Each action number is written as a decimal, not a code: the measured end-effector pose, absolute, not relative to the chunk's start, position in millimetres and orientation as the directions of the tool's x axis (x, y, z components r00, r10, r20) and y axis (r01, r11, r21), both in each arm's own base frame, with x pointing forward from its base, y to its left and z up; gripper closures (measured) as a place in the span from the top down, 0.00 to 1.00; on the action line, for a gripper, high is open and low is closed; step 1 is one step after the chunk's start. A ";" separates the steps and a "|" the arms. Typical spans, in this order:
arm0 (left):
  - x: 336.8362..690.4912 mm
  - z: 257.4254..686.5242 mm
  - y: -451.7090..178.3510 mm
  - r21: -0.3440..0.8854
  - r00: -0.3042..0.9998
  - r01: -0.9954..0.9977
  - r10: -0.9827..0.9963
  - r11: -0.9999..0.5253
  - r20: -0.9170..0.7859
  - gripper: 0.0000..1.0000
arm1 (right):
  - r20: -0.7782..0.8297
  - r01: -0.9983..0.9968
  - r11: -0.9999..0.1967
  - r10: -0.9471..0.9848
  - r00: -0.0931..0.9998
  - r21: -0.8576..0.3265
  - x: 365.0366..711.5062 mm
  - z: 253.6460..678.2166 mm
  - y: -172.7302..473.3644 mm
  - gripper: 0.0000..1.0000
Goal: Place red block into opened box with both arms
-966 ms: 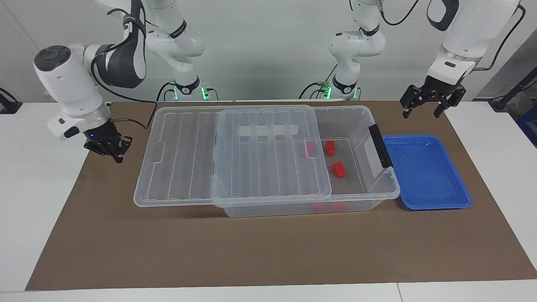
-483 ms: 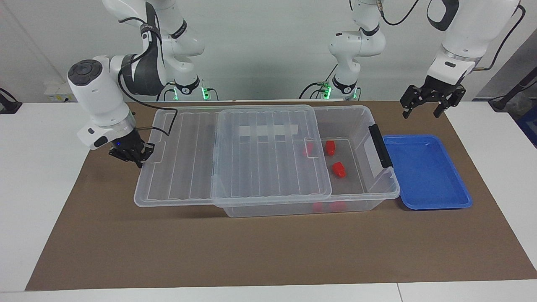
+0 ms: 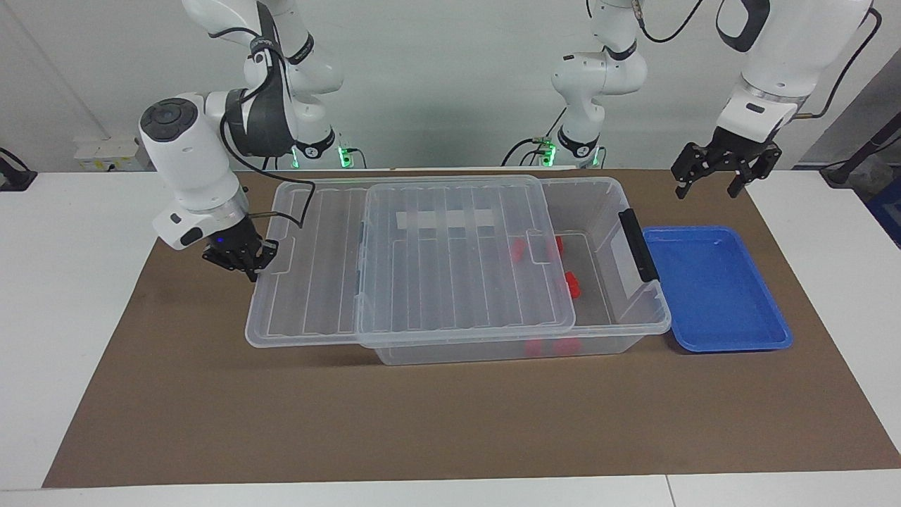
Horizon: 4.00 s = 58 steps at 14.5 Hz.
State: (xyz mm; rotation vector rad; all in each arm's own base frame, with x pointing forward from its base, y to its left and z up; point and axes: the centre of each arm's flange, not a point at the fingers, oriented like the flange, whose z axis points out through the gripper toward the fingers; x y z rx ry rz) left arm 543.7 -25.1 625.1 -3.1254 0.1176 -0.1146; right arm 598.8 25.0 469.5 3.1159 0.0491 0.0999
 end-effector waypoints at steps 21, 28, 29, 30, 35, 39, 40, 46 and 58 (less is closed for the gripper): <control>543.7 625.1 -25.1 -0.015 0.995 -0.074 -0.075 -0.997 0.073 1.00 | 0.106 0.034 -0.999 0.031 0.994 -0.026 592.8 470.7 137.0 0.01; 543.7 625.1 -25.1 -0.015 0.995 -0.074 -0.075 -0.997 0.073 1.00 | 0.125 0.043 -0.999 0.038 0.991 -0.033 594.3 468.9 148.7 0.01; 543.7 625.1 -25.1 -0.015 0.995 -0.074 -0.075 -0.997 0.073 1.00 | 0.126 0.044 -0.998 0.040 0.991 -0.034 594.2 469.1 149.9 0.01; 543.7 625.1 -25.1 -0.015 0.995 -0.074 -0.075 -0.997 0.073 1.00 | 0.128 0.046 -0.998 0.041 0.991 -0.034 594.0 469.3 151.5 0.01; 543.7 625.1 -25.1 -0.015 0.995 -0.074 -0.075 -0.997 0.073 1.00 | 0.141 0.051 -0.998 0.046 0.989 -0.038 595.9 467.0 155.5 0.01; 543.7 625.1 -25.1 -0.015 0.995 -0.074 -0.075 -0.997 0.072 1.00 | 0.146 0.061 -0.997 0.055 0.988 -0.041 599.6 456.0 163.4 0.01; 543.7 625.1 -25.1 -0.015 0.995 -0.074 -0.075 -0.997 0.072 1.00 | 0.147 0.064 -0.997 0.057 0.988 -0.042 599.3 456.5 165.0 0.01; 543.7 625.1 -25.1 -0.015 0.995 -0.074 -0.075 -0.997 0.072 1.00 | 0.136 0.085 -0.996 0.080 0.987 -0.031 603.1 455.4 147.6 0.01; 543.7 625.1 -25.1 -0.015 0.995 -0.074 -0.075 -0.997 0.072 1.00 | 0.099 0.000 -1.000 0.000 0.995 0.000 598.1 602.9 66.0 0.38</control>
